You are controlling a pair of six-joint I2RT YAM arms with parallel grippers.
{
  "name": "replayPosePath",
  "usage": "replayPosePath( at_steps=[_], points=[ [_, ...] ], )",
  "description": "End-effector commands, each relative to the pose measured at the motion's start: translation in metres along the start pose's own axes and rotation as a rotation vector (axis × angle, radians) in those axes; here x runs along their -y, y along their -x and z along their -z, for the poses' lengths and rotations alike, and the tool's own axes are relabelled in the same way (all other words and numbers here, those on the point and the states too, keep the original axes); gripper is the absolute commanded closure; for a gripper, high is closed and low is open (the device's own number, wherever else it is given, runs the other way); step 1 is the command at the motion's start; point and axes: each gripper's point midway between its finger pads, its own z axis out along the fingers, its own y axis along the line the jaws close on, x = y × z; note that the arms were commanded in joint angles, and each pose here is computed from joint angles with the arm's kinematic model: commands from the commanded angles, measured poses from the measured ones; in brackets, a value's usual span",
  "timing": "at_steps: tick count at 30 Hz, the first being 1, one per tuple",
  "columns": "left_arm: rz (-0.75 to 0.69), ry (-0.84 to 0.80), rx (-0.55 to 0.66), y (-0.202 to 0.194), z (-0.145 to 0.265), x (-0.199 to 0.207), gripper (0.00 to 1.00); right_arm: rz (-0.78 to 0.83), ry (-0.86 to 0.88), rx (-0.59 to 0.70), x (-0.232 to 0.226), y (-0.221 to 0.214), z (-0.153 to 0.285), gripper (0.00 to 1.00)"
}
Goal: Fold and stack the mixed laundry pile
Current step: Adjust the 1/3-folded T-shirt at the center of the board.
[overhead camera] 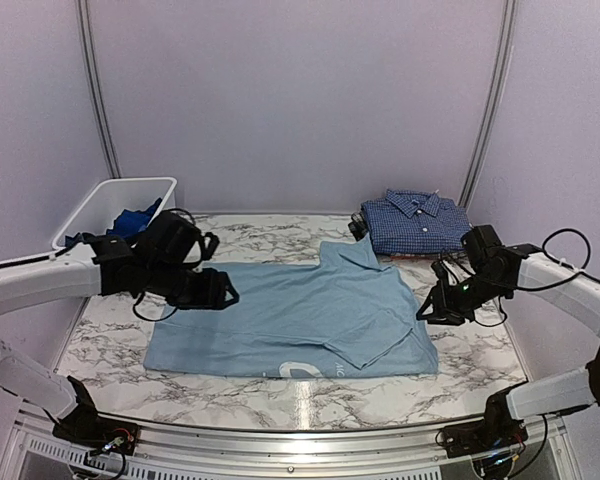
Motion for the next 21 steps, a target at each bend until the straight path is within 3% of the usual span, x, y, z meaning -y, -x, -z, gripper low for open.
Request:
replayPosePath(
  at_steps=[1,4,10,21],
  points=[
    [-0.344,-0.152,-0.016,-0.007,-0.04,0.098,0.39,0.046,0.036,0.007,-0.008,0.018,-0.005,0.66],
    [-0.514,-0.199,-0.05,-0.022,-0.068,0.152,0.46,0.046,0.012,-0.012,-0.002,0.022,-0.014,0.67],
    [-0.68,-0.283,-0.107,-0.047,-0.114,0.222,0.55,0.049,-0.022,-0.026,0.008,0.033,-0.03,0.68],
    [-0.839,-0.211,-0.193,-0.083,-0.169,0.227,0.63,0.033,-0.007,-0.061,0.016,0.035,-0.056,0.7]
  ],
)
